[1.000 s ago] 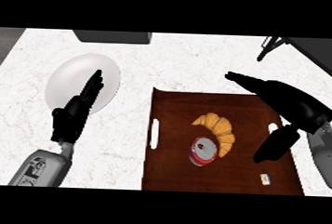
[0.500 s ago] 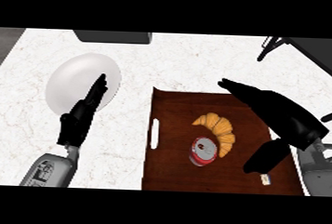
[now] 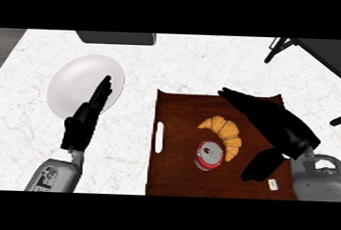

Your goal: Pick the croissant from the tray and place it in the tiered shelf

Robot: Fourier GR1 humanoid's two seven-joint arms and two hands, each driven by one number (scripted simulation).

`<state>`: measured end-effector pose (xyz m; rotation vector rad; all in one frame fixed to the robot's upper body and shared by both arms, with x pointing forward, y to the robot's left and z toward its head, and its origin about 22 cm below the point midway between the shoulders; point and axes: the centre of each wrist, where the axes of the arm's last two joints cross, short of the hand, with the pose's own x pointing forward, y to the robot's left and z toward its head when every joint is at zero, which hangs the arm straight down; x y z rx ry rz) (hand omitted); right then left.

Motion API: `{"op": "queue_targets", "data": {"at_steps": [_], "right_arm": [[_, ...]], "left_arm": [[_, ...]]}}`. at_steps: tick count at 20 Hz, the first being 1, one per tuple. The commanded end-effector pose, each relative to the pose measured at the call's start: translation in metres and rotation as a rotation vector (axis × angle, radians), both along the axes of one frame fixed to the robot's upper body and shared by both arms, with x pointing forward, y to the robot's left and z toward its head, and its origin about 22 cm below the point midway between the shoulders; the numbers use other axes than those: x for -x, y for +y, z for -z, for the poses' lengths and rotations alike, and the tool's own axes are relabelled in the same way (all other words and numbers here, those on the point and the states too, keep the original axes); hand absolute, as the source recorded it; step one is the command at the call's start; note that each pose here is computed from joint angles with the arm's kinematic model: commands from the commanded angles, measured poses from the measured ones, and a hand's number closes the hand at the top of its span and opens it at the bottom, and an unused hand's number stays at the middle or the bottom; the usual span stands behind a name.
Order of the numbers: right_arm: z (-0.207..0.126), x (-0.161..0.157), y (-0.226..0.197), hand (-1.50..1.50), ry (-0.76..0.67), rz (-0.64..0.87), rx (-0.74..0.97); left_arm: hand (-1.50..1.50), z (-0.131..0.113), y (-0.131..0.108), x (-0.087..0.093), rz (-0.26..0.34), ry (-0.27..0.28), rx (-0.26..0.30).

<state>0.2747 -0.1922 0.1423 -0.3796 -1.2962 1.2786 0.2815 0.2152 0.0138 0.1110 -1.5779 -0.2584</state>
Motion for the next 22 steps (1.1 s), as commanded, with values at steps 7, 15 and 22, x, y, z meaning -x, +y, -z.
{"op": "queue_targets", "data": {"at_steps": [7, 15, 22], "right_arm": [[0.02, 0.003, -0.01, -1.5, 0.002, 0.01, 0.049], [0.037, -0.002, 0.018, -1.5, 0.005, 0.014, 0.092], [0.075, -0.021, 0.007, -1.5, 0.011, 0.019, 0.114]], "left_arm": [[0.0, -0.005, 0.011, -0.003, -0.01, -0.008, 0.003], [0.0, 0.0, 0.006, 0.015, -0.004, 0.003, 0.006], [0.0, -0.001, 0.0, 0.007, 0.009, -0.016, 0.0]]}}
